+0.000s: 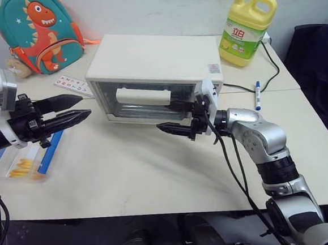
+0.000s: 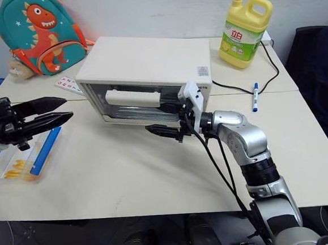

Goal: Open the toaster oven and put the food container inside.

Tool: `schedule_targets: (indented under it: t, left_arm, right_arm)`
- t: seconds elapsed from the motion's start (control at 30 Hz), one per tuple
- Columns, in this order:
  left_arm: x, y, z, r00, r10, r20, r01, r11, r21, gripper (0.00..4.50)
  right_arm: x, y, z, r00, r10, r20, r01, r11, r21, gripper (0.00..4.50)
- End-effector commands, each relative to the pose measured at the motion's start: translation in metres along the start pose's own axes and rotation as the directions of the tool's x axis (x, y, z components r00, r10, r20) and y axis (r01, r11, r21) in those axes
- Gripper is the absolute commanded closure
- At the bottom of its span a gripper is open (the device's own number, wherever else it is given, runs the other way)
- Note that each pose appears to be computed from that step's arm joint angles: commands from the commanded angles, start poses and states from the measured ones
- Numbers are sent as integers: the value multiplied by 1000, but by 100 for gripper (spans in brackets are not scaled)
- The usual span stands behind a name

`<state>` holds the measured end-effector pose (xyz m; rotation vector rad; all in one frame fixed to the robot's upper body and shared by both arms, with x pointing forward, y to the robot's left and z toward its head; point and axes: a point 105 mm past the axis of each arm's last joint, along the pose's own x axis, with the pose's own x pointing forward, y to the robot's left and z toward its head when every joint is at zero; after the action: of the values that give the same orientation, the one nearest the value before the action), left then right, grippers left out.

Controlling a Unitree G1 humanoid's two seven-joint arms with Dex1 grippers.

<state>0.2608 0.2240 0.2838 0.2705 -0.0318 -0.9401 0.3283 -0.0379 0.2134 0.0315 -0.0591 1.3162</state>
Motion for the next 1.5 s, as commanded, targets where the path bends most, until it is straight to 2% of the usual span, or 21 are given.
schedule_targets:
  t: [0.03,0.2,0.3,0.5,0.63,0.9,1.0,1.1,1.3,1.4,1.5]
  left_arm:
    - [-6,3,11,998,55,6,-55,996,76,149]
    - [2,13,7,995,97,15,-98,992,78,149]
    - [10,26,7,991,132,37,-135,987,84,149]
    - [29,45,19,990,128,63,-133,987,93,325]
    - [47,51,-2,994,88,-57,-79,987,141,449]
    - [53,39,-4,996,-71,-62,78,990,121,449]
    - [53,36,-14,988,-101,-117,115,986,124,449]
    - [57,32,-37,970,-122,-212,151,981,123,449]
    - [58,20,-56,952,-167,-255,199,974,106,449]
    - [55,13,-70,942,-176,-287,209,974,90,449]
    - [48,5,-86,928,-176,-327,211,975,75,449]
  right_arm:
    - [-1,18,25,990,117,79,-115,993,-20,0]
    - [-4,49,16,958,285,15,-285,958,-24,0]
    - [-6,54,5,952,306,-26,-307,952,-3,0]
    - [-8,54,-10,952,299,-67,-299,954,13,0]
    - [-4,58,-11,954,296,-55,-295,955,16,0]
    - [-2,59,-13,964,262,-40,-261,965,28,0]
    - [-4,58,-14,968,249,-38,-248,968,30,0]
    - [-21,54,-22,976,192,-102,-193,981,-2,0]
    - [-83,55,-26,966,116,-229,-126,992,-30,0]
    - [-106,58,-17,958,95,-270,-110,993,-41,0]
    - [-119,63,1,960,104,-260,-117,993,-34,0]
